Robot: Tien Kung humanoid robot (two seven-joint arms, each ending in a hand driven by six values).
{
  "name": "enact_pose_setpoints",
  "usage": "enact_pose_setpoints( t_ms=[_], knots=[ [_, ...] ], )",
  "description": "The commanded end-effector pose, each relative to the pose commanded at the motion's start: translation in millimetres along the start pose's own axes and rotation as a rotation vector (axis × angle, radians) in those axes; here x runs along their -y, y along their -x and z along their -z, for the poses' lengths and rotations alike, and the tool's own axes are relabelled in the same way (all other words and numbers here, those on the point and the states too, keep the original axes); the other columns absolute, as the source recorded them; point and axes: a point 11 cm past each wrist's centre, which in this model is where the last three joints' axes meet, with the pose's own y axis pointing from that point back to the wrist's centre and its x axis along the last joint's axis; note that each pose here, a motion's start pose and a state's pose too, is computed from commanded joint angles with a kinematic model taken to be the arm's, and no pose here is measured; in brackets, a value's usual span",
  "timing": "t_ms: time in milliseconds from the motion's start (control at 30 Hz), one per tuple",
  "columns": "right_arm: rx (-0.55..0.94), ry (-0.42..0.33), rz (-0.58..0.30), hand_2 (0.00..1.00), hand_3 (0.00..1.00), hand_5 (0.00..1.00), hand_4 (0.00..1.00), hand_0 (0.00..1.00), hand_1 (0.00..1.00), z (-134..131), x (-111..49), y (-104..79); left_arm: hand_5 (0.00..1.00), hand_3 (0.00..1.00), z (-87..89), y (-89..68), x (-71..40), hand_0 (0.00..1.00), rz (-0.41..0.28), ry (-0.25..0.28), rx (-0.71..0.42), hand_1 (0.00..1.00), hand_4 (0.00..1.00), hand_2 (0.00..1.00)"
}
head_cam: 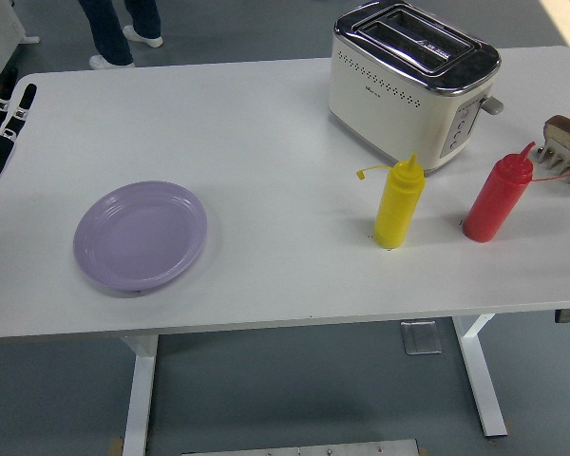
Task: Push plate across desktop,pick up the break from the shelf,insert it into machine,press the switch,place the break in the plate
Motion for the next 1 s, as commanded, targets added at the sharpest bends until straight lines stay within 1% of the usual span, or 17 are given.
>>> enact_pose_setpoints(
  t_ms=[67, 133, 200, 233, 333, 400, 433, 600, 633, 733, 867, 1000],
  knots=[
    [-0.045, 0.009, 0.007, 0.647, 0.702, 0.002, 0.729, 0.576, 0.588, -4, 2.1, -0.2, 0.998, 0.734, -1.8, -0.4, -0.4, 0.844, 0.002, 0.016, 0.023, 0.768, 0.664, 0.74],
    [-0.133, 0.031, 0.026, 0.647, 0.702, 0.002, 0.729, 0.576, 0.588, -12, 6.2, -0.1, 0.998, 0.734, -6.0, -1.3, -0.7, 0.844, 0.006, 0.044, 0.061, 0.768, 0.664, 0.74],
    [-0.216, 0.047, 0.041, 0.647, 0.702, 0.002, 0.729, 0.576, 0.588, -18, 9.9, -0.2, 0.998, 0.734, -10.5, -7.4, 0.2, 0.844, -0.005, 0.07, 0.095, 0.768, 0.664, 0.74],
    [-0.262, 0.054, 0.048, 0.682, 0.71, 0.002, 0.754, 0.594, 0.636, -22, 11.9, -0.7, 0.998, 0.735, -12.8, -11.4, 0.8, 0.872, -0.013, 0.083, 0.114, 0.773, 0.673, 0.746],
    [-0.382, 0.051, 0.058, 0.682, 0.71, 0.002, 0.754, 0.594, 0.636, -27, 15.9, -2.2, 0.998, 0.735, -16.4, -21.8, 2.3, 0.872, -0.035, 0.105, 0.148, 0.773, 0.673, 0.746],
    [-0.46, 0.052, 0.066, 0.682, 0.71, 0.002, 0.754, 0.594, 0.636, -29, 18.1, -3.0, 0.998, 0.735, -17.3, -30.1, 3.2, 0.872, -0.052, 0.113, 0.175, 0.773, 0.673, 0.746],
    [-0.504, 0.05, 0.069, 0.723, 0.72, 0.023, 0.78, 0.629, 0.688, -31, 19.2, -3.4, 0.998, 0.756, -17.5, -34.7, 3.4, 0.906, -0.061, 0.116, 0.189, 0.79, 0.69, 0.762],
    [-0.702, 0.027, 0.069, 0.723, 0.72, 0.023, 0.78, 0.629, 0.688, -35, 22.5, -5.1, 0.998, 0.756, -19.6, -59.6, 3.9, 0.906, -0.115, 0.149, 0.278, 0.79, 0.69, 0.762],
    [-0.737, 0.022, 0.068, 0.727, 0.721, 0.035, 0.799, 0.631, 0.692, -36, 22.9, -5.2, 0.998, 0.75, -19.9, -63.8, 4.0, 0.906, -0.124, 0.155, 0.291, 0.791, 0.69, 0.762],
    [-0.84, 0.014, 0.062, 0.727, 0.721, 0.035, 0.799, 0.631, 0.692, -41, 24.2, -6.8, 0.998, 0.75, -19.5, -75.0, 4.7, 0.906, -0.149, 0.169, 0.33, 0.791, 0.69, 0.762],
    [-0.987, 0.024, 0.054, 0.728, 0.721, 0.048, 0.806, 0.627, 0.691, -55, 25.7, -11.7, 0.998, 0.742, -16.0, -96.7, 5.4, 0.9, -0.199, 0.172, 0.372, 0.789, 0.69, 0.758],
    [-1.133, 0.014, 0.055, 0.728, 0.721, 0.048, 0.806, 0.627, 0.691, -63, 25.1, -12.8, 0.998, 0.742, -11.5, -117.2, 4.9, 0.9, -0.251, 0.16, 0.395, 0.789, 0.69, 0.758]
  ],
)
